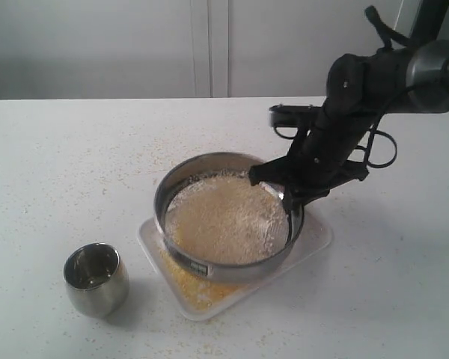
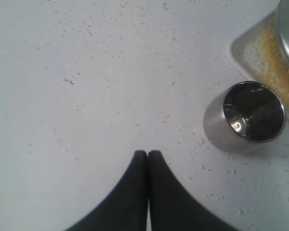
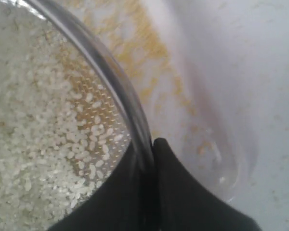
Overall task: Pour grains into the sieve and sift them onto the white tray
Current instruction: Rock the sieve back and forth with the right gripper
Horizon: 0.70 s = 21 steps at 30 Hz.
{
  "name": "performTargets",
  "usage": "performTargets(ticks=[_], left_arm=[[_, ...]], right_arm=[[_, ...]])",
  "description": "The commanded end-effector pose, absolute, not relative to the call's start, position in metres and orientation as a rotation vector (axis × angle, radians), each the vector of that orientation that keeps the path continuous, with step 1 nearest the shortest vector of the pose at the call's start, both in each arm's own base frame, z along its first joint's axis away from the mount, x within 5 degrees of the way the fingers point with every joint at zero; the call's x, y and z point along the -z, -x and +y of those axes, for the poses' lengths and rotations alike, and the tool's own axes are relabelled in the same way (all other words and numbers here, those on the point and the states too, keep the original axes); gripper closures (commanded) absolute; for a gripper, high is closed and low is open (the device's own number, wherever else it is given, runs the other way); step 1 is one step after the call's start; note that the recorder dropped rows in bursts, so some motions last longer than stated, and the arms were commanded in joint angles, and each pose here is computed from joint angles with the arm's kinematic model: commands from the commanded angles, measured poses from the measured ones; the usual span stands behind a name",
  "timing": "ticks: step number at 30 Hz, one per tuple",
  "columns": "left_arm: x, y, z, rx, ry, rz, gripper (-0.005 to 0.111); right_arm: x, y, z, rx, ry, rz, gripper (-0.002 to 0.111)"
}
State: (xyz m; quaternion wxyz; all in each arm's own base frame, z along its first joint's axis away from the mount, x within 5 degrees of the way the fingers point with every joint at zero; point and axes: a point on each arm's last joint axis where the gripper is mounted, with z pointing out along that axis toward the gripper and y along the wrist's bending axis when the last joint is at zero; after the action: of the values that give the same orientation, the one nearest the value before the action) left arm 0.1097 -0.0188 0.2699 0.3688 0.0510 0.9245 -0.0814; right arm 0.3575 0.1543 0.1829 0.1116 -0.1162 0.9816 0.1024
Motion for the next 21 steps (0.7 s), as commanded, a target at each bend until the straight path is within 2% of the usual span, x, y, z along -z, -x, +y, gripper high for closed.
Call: performTargets(ticks=[1,3,4,8,11,13,14,17,18,21], left_arm=[[-0.268,-0.108,-0.019,0.214,-0.126,2.378,0.107],[-0.268,-0.108,-0.019,0.214,-0.126,2.378,0.107],[-0.268,-0.108,-0.019,0.214,-0.126,2.378,0.107],[-0.268,-0.108,-0.019,0.214,-0.126,2.378,0.107],[-0.268,-0.108,-0.019,0.214,-0.126,2.378,0.107],[-0.268,-0.108,-0.019,0.214,-0.126,2.378,0.107],[-0.268,-0.108,-0.019,0.214,-0.126,2.378,0.107],[-0.268,-0.108,-0.019,0.214,-0.126,2.378,0.107],[-0.268,-0.108,-0.019,0.214,-0.126,2.378,0.107],[-0.268,-0.108,-0.019,0.214,-0.126,2.378,0.107]], right_arm=[[-0.191,-0.363,0.151,-0.24,0.245,2.818,0.108],[-0.189,-0.369,0.14,-0.26,0.032,2.826,0.108],[-0.189,-0.368,0.14,-0.278,0.026,2.841,0.108],[-0.19,-0.35,0.163,-0.3,0.444,2.875,0.108],[-0.191,-0.362,0.152,-0.189,0.26,2.815,0.108],[-0.191,-0.367,0.143,-0.212,0.059,2.816,0.108],[-0.191,-0.366,0.145,-0.243,0.061,2.832,0.108],[-0.192,-0.348,0.165,-0.31,0.449,2.881,0.108],[-0.192,-0.349,0.164,-0.267,0.476,2.861,0.108],[-0.192,-0.366,0.144,-0.156,0.139,2.807,0.108]])
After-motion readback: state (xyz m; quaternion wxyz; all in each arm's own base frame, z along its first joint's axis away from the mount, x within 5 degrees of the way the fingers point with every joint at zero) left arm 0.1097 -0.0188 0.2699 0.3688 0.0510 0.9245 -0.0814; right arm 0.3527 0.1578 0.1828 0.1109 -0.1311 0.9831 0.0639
